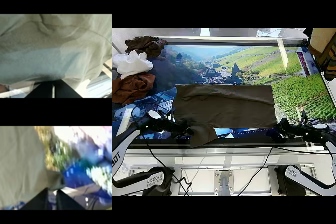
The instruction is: Fold the shirts.
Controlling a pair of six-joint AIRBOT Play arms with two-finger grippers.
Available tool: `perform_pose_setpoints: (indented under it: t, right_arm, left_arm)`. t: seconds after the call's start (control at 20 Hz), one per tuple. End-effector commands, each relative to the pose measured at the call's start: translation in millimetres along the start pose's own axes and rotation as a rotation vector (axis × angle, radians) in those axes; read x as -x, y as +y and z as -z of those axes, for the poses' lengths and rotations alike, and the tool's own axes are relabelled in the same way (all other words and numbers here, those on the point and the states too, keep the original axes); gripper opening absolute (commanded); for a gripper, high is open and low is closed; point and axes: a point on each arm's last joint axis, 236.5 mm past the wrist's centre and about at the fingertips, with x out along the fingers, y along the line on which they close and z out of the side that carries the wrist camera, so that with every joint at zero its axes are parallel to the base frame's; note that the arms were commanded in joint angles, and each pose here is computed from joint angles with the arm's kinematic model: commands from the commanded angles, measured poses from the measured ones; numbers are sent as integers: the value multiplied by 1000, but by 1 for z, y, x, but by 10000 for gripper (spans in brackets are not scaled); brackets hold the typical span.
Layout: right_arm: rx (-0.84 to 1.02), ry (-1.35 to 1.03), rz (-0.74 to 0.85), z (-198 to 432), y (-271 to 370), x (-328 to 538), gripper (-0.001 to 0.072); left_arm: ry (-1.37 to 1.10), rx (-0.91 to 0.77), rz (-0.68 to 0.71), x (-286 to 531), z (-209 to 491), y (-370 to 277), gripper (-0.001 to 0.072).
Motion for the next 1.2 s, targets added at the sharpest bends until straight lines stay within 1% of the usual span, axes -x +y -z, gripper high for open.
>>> perform_pose_setpoints:
  t: [0.0, 0.05, 0.45, 0.55, 0.65, 0.75, 0.85, 1.0, 1.15]
  right_arm:
    - [-7, -34, 9, -8, -3, -1, 69]
    - [-8, -33, 8, -8, -3, -1, 26]
    - [51, -5, -47, -2, 15, 5, 24]
    - [88, -18, -97, 0, 31, 14, 24]
    - [131, -38, -130, 3, 47, 27, 24]
    - [172, -71, -154, 5, 61, 43, 24]
    - [193, -101, -179, 9, 70, 62, 24]
    - [172, -185, -183, 4, 66, 92, 24]
    - [141, -242, -178, -3, 61, 105, 24]
  left_arm:
    - [3, 1, 6, 0, 1, -2, 13]
    - [4, 1, 6, 0, 1, -2, 13]
    - [42, -12, 24, 1, 10, -6, 12]
    - [58, -51, 85, 3, 15, -21, 11]
    - [35, -101, 199, 14, 17, -51, 11]
    - [-8, -133, 252, 30, 18, -71, 10]
    - [-22, -199, 272, 49, 33, -84, 10]
    - [-64, -265, 260, 77, 58, -95, 10]
    - [-115, -285, 207, 100, 84, -93, 11]
